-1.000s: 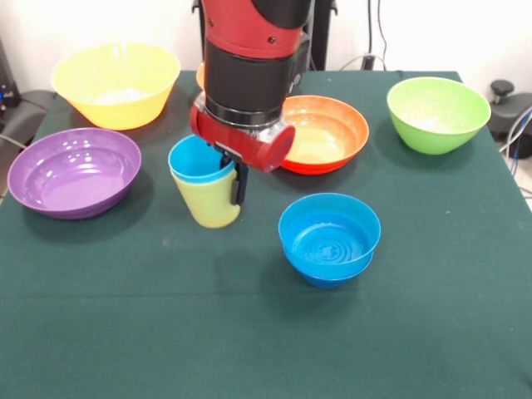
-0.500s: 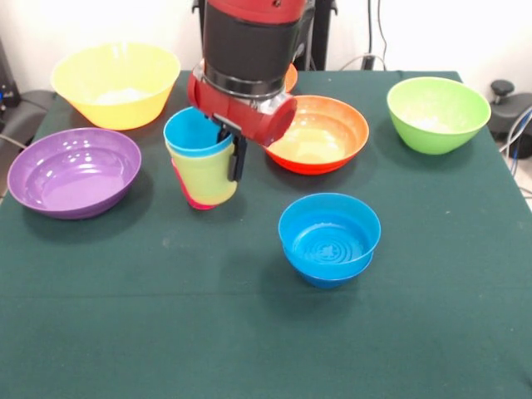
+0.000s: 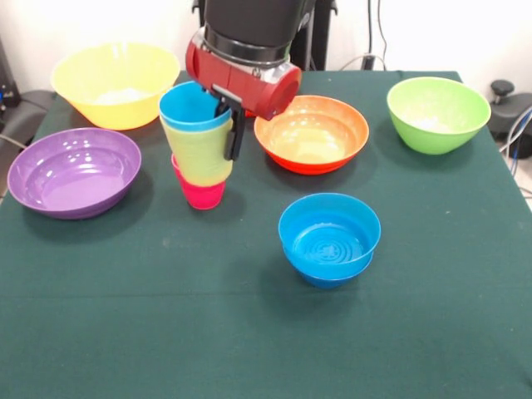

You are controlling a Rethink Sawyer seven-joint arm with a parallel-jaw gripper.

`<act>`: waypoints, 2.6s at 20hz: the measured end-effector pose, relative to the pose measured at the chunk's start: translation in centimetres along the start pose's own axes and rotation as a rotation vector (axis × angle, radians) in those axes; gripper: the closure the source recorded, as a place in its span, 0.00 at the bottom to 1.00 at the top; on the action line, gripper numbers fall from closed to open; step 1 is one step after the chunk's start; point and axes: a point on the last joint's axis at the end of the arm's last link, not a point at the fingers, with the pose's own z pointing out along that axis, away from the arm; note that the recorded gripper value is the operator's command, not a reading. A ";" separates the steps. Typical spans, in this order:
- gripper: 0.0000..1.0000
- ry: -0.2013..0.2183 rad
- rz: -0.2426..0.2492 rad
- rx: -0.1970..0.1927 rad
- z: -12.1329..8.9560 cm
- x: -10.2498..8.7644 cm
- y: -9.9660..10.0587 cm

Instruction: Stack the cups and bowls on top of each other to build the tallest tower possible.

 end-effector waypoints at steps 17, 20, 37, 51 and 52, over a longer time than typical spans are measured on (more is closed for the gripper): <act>1.00 0.064 -0.012 0.065 0.3 5.1 -1.7; 1.00 0.088 -0.007 0.077 0.9 6.1 -2.4; 1.00 0.099 0.021 0.090 2.4 6.3 -4.5; 1.00 0.048 0.022 0.078 2.9 5.6 -4.6; 1.00 0.033 0.022 0.076 3.2 5.4 -4.6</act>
